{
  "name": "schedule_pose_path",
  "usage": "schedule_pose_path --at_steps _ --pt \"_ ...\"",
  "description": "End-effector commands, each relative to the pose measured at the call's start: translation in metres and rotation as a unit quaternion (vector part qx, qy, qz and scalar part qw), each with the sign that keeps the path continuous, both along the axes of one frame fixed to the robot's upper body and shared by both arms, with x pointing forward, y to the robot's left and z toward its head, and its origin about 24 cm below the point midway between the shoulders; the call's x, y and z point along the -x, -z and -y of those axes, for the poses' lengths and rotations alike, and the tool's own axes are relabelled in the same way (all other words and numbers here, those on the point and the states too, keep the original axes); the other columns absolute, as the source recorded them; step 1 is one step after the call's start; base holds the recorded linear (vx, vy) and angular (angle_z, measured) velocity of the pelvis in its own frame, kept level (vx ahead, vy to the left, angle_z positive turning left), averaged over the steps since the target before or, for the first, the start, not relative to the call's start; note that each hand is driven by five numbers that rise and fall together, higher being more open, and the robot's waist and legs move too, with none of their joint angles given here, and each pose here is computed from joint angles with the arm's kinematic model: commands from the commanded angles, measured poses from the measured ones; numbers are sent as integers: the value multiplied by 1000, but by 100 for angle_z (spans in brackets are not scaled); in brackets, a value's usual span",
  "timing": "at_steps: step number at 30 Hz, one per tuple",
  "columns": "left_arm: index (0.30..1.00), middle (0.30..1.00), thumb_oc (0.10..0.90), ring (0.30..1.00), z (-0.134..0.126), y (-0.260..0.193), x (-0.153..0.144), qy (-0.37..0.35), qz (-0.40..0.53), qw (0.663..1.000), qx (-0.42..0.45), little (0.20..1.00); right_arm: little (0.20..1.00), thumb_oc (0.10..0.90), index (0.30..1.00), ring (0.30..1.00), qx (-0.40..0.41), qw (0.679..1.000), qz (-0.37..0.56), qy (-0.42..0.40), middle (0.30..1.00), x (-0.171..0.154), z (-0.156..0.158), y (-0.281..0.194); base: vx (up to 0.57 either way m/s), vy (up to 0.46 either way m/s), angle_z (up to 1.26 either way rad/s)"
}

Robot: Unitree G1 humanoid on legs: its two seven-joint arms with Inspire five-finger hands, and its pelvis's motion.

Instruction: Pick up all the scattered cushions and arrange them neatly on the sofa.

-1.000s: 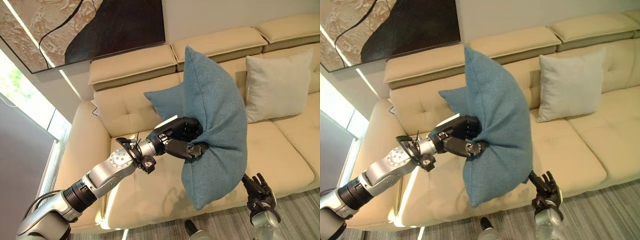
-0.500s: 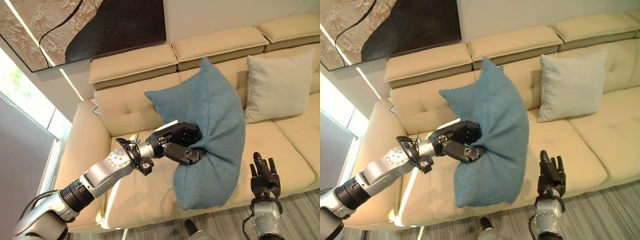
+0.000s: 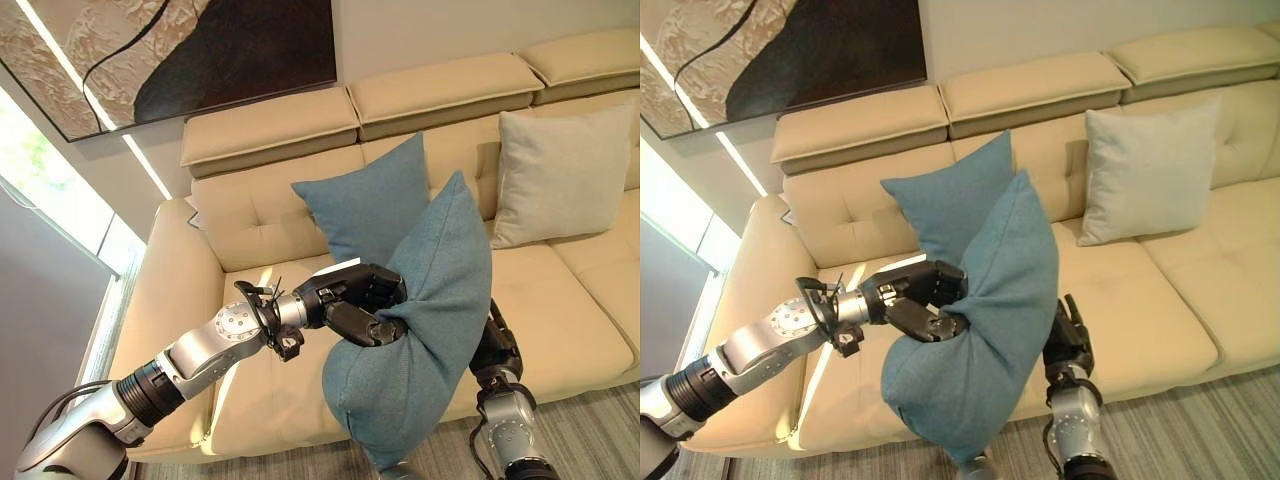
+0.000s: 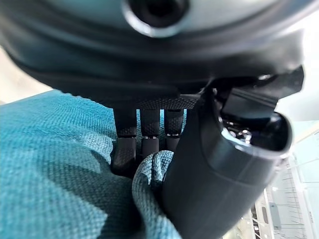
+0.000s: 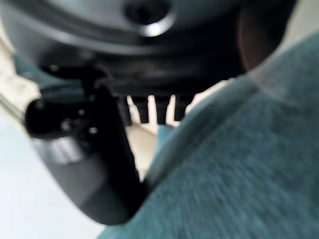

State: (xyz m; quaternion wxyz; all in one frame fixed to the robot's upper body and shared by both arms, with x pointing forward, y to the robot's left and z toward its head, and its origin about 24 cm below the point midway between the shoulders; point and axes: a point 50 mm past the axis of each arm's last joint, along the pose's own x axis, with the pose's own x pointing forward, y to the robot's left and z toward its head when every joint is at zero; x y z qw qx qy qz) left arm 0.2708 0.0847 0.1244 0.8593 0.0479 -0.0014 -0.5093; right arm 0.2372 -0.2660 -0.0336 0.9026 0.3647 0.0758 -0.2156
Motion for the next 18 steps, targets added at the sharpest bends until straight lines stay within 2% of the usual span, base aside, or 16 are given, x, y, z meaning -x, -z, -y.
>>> schedule_pose_path --at_steps 1,10,18 --pt "300 300 400 300 38 -110 15 106 188 959 183 300 900 800 900 900 30 999 31 -32 900 -9 -5 -11 18 -10 4" --pt "300 300 400 300 33 -114 10 82 197 958 189 300 900 800 900 900 69 993 15 98 900 6 42 -22 7 -5 5" --pt "300 300 400 300 41 -126 12 98 219 951 197 300 900 800 900 900 61 991 -80 89 900 33 47 14 -8 -6 -1"
